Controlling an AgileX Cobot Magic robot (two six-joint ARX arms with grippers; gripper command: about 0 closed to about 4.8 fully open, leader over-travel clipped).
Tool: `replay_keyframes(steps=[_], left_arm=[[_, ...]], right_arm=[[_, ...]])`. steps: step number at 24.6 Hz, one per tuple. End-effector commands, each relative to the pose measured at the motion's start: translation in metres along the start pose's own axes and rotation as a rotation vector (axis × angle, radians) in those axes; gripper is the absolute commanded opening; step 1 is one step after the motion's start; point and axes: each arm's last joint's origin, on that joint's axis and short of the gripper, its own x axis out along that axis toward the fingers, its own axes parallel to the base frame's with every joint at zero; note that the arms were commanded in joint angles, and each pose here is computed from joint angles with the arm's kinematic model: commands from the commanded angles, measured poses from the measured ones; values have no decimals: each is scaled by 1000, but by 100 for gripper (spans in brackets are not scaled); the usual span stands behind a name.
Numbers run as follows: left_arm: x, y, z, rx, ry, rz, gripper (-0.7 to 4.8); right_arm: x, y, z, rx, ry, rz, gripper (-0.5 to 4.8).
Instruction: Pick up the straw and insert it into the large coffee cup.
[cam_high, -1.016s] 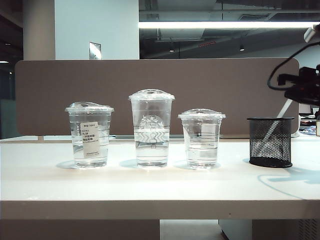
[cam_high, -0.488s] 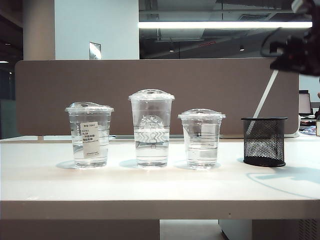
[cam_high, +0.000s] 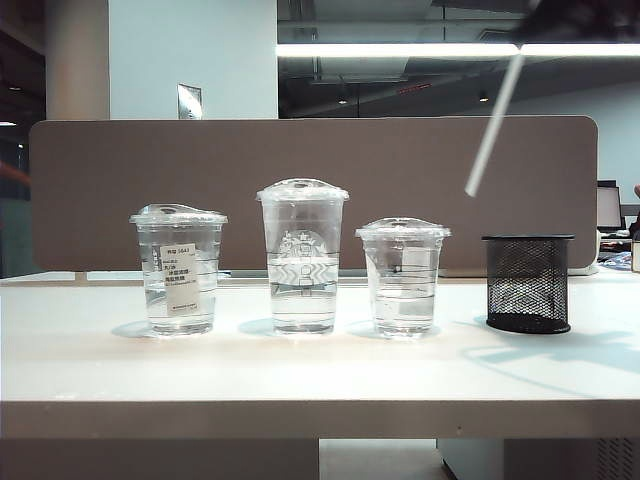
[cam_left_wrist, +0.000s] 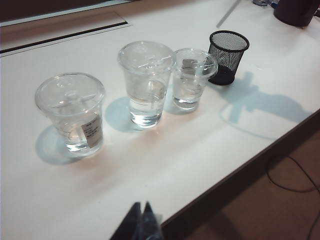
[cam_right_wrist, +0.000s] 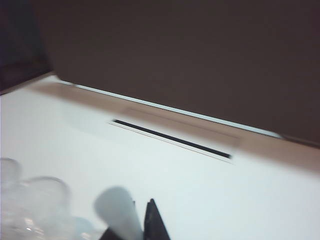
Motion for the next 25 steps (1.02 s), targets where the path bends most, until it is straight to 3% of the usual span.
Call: replay_keyframes(steps=[1,6,18,25], left_arm=[[-1,0,2,6,-12,-1,-4],[-1,0,2,5,-12,-3,-4],[-1,0,2,5,-12,-3,-4],[-1,0,2,5,-13,-3,-4]], right_arm=[[3,14,31,-15,-22,73,40],[18,41,59,-34,-61,184,40],[59,92,36,-22,27,362,40],[62,97,33,-20,41,379,40]])
